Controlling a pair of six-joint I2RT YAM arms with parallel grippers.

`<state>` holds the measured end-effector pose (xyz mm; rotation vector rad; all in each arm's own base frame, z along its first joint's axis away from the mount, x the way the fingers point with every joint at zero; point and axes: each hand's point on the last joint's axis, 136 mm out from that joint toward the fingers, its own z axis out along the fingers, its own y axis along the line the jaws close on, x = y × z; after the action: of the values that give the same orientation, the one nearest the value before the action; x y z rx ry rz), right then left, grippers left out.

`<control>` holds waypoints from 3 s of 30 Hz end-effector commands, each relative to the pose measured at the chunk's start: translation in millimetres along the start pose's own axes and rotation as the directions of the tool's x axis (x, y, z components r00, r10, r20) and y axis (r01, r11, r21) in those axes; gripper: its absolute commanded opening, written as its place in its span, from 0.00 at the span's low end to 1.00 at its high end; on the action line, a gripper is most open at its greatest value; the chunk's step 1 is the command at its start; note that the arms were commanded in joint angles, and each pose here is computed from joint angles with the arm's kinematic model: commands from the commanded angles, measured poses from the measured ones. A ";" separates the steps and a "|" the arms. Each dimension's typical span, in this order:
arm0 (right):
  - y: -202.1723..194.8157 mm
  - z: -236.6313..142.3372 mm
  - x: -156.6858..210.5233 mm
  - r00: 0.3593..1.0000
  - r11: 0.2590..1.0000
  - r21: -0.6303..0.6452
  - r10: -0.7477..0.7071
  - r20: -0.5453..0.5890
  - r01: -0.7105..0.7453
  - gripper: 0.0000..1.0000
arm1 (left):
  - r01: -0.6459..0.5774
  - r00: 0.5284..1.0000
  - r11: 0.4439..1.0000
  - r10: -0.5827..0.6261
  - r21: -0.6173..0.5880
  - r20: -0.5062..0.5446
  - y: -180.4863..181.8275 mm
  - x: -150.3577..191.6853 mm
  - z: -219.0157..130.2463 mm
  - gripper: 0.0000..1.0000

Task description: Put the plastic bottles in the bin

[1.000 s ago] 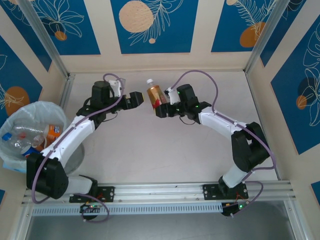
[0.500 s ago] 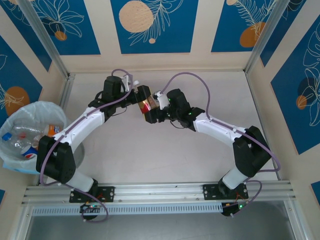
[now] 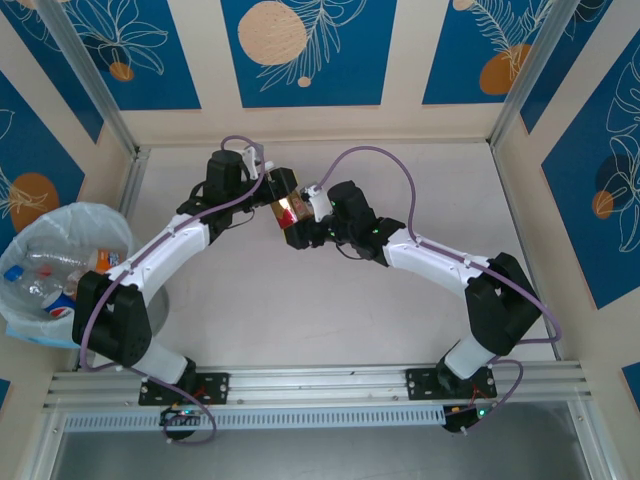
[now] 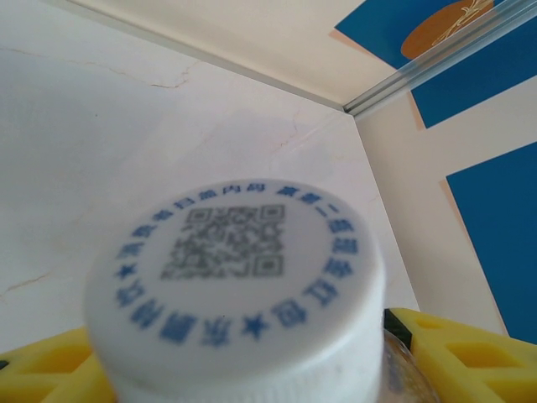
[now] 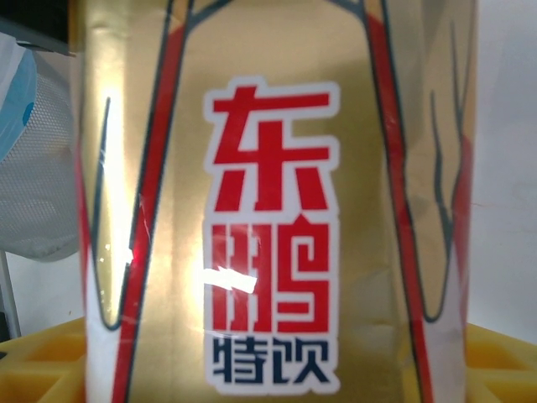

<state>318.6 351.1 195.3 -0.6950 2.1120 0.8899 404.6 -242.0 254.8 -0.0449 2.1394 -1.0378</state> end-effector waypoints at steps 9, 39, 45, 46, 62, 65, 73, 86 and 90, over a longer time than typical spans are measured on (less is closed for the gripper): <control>7.0 -17.0 -12.1 0.999 0.999 -0.042 -0.023 0.025 0.024 0.87 | -0.065 0.998 0.998 0.065 -0.009 -0.007 -9.6 2.3 -2.6 0.51; -136.7 -118.6 0.3 0.886 0.781 0.434 0.325 0.330 -0.449 0.99 | -0.174 0.979 0.944 0.196 -0.282 0.051 14.5 -11.7 -62.1 0.47; -137.8 -115.5 -5.9 0.885 0.783 0.430 0.326 0.333 -0.450 0.99 | -0.213 0.965 0.911 0.252 -0.353 0.069 13.7 -19.5 -91.1 0.47; -136.8 -113.7 -6.5 0.886 0.785 0.427 0.327 0.329 -0.449 1.00 | -0.226 0.961 0.906 0.267 -0.358 0.071 11.5 -21.1 -96.3 0.47; -140.0 -87.5 -10.1 0.886 0.795 0.399 0.369 0.280 -0.457 1.00 | -0.265 0.874 0.800 0.435 -0.538 0.217 -8.7 -60.2 -200.2 0.49; -141.5 -83.3 -10.3 0.887 0.795 0.399 0.373 0.272 -0.456 1.00 | -0.263 0.856 0.792 0.456 -0.551 0.245 -19.4 -68.1 -222.6 0.49; -143.2 -68.6 -10.1 0.888 0.803 0.383 0.387 0.247 -0.456 1.00 | -0.171 0.808 0.650 0.522 -0.740 0.272 -16.8 -88.2 -304.1 0.50; -144.0 -50.0 -16.8 0.898 0.826 0.354 0.387 0.211 -0.439 0.99 | 0.078 0.729 0.230 0.651 -0.970 0.213 6.6 -95.8 -425.2 0.49; -144.8 -48.0 -16.1 0.903 0.830 0.357 0.379 0.201 -0.428 1.00 | 0.142 0.738 0.089 0.654 -0.986 0.165 21.6 -84.3 -446.3 0.48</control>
<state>401.9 222.3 168.7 0.0497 2.2927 0.6400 211.5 68.6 469.9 -0.4317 1.6925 0.5782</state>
